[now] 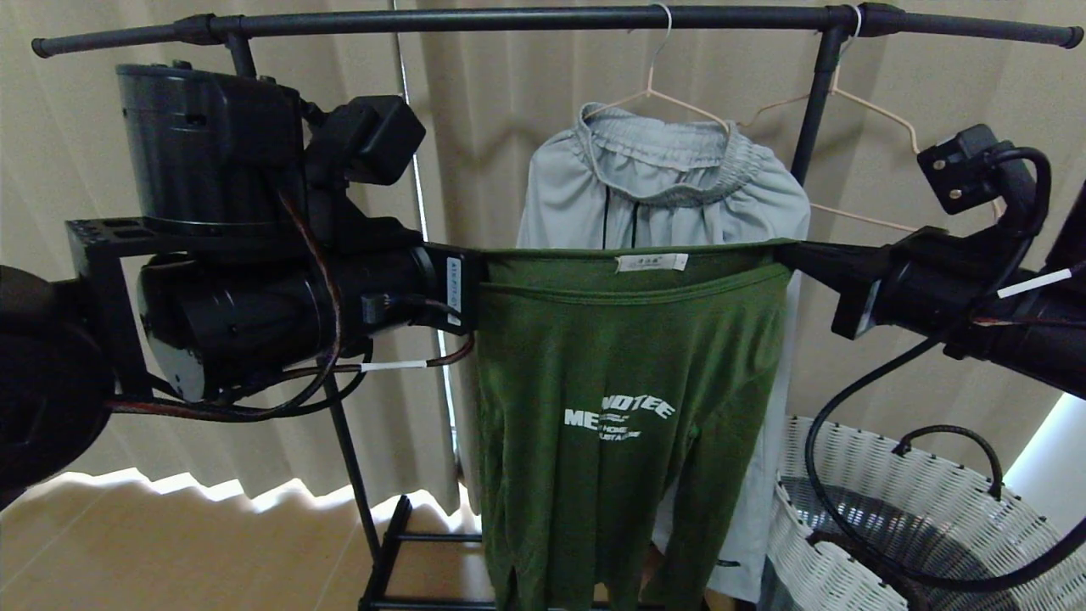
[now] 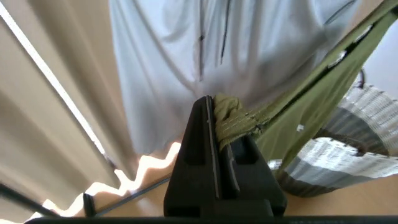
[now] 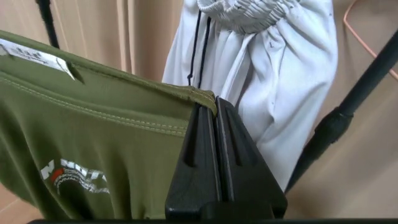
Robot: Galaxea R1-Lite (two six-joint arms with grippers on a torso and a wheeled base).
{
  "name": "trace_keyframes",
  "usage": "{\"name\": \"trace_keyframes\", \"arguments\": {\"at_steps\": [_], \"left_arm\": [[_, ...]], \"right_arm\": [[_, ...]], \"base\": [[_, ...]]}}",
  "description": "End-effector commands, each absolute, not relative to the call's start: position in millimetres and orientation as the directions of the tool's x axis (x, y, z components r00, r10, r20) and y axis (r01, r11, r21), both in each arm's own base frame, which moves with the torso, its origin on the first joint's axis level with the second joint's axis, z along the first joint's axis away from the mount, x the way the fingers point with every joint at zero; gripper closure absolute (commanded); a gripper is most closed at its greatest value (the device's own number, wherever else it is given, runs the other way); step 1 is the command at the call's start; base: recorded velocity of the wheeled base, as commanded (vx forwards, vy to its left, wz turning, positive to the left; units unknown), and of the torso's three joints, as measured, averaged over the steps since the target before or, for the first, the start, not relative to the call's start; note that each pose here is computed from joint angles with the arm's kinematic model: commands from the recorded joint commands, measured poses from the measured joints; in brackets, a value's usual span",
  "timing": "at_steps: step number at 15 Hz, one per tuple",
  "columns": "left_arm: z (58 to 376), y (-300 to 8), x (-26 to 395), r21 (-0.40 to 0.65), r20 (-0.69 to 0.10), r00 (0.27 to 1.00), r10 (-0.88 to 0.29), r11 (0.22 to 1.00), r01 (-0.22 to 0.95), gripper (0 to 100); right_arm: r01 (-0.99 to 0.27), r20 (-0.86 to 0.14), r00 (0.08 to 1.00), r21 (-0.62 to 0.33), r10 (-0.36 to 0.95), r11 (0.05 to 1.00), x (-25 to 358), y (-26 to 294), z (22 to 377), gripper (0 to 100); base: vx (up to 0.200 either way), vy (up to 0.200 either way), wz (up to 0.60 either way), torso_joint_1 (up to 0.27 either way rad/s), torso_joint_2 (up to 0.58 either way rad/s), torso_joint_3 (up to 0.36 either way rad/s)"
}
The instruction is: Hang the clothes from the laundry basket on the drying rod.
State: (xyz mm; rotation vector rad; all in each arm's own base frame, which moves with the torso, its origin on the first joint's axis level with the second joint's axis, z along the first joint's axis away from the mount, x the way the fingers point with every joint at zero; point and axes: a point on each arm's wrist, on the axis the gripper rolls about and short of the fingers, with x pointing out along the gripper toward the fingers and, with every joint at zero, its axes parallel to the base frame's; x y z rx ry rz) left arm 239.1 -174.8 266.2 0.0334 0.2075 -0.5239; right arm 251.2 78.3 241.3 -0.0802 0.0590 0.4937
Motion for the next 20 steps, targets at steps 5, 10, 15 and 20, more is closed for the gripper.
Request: {"name": "trace_keyframes", "arguments": {"at_steps": [5, 10, 15, 20], "left_arm": [[247.8, -193.7, 268.7, -0.019, -0.239, 0.843, -0.482, 0.87, 0.493, 100], [247.6, -196.3, 271.4, -0.015, -0.23, 0.844, -0.485, 0.869, 0.495, 100], [252.4, -191.4, 264.7, -0.011, -0.237, 0.842, -0.484, 0.868, 0.496, 100], [260.2, -184.9, 251.0, -0.022, -0.265, 0.8, -0.538, 0.833, 0.553, 100]], "right_arm": [[-0.659, -0.095, 0.75, -0.037, 0.654, 0.751, 180.0, 64.2, 253.6, 100], [-0.727, -0.117, 0.683, -0.015, 0.721, 0.686, 162.4, 60.8, 253.7, 100], [-0.653, -0.155, 0.754, -0.075, 0.638, 0.754, 186.7, 57.2, 246.4, 100], [-0.58, -0.141, 0.812, -0.093, 0.566, 0.809, 213.3, 60.6, 249.8, 100]], "base": [[0.0, 0.0, 0.0, 0.0, 0.0, 0.0], [0.0, 0.0, 0.0, 0.0, 0.0, 0.0], [0.0, 0.0, 0.0, 0.0, 0.0, 0.0], [0.0, 0.0, 0.0, 0.0, 0.0, 0.0]]}}
